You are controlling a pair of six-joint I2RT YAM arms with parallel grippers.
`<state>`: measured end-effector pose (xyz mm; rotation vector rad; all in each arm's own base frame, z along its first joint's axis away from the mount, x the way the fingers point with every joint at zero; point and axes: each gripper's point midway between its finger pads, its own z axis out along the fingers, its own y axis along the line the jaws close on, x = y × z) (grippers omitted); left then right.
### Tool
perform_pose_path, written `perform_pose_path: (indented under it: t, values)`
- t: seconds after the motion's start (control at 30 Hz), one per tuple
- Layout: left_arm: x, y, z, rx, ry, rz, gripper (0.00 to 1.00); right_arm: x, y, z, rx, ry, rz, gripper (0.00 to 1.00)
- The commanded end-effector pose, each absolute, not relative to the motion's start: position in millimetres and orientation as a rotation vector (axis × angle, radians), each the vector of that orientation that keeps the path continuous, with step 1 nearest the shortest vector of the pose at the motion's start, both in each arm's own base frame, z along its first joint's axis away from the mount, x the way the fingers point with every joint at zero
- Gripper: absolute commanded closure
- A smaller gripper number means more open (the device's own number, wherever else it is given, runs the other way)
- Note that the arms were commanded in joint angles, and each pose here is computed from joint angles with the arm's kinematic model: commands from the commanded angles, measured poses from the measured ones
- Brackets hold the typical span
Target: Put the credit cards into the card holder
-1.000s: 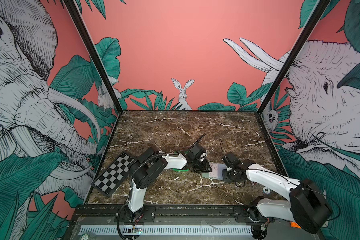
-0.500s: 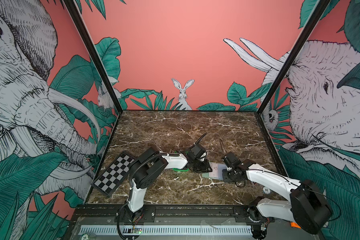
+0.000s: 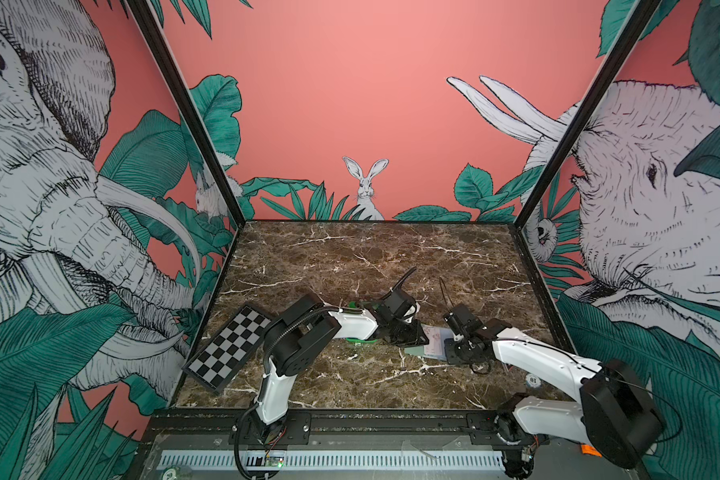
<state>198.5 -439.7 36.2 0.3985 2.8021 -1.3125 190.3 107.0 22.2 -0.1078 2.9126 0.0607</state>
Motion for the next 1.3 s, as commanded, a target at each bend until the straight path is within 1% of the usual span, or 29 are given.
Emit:
perform_pose_path:
  t: [0.0,0.23,0.5,0.9,1.1,1.27]
  values:
    - [198.7,-451.0,45.1,0.434,2.768,-1.342,0.78,190.3,106.1,22.9,-0.114,2.907,0.059,0.91]
    - [197.1,-454.6,44.0,0.471,2.772,-1.297,0.8,190.1,106.3,23.4,-0.117,2.906,0.061,0.91]
    - [195.7,-459.8,43.5,0.479,2.769,-1.304,0.82,190.5,106.4,23.6,-0.115,2.902,0.065,0.91]
    - [194.8,-467.3,47.0,0.509,2.752,-1.322,0.82,189.6,106.3,21.0,-0.118,2.906,0.065,0.92]
    - [191.2,-450.4,37.5,0.47,2.797,-1.24,0.82,192.5,108.4,24.7,-0.103,2.893,0.079,0.92]
    - [185.9,-428.8,30.4,0.434,2.828,-1.156,0.82,204.0,122.8,38.9,-0.067,2.817,0.216,0.93]
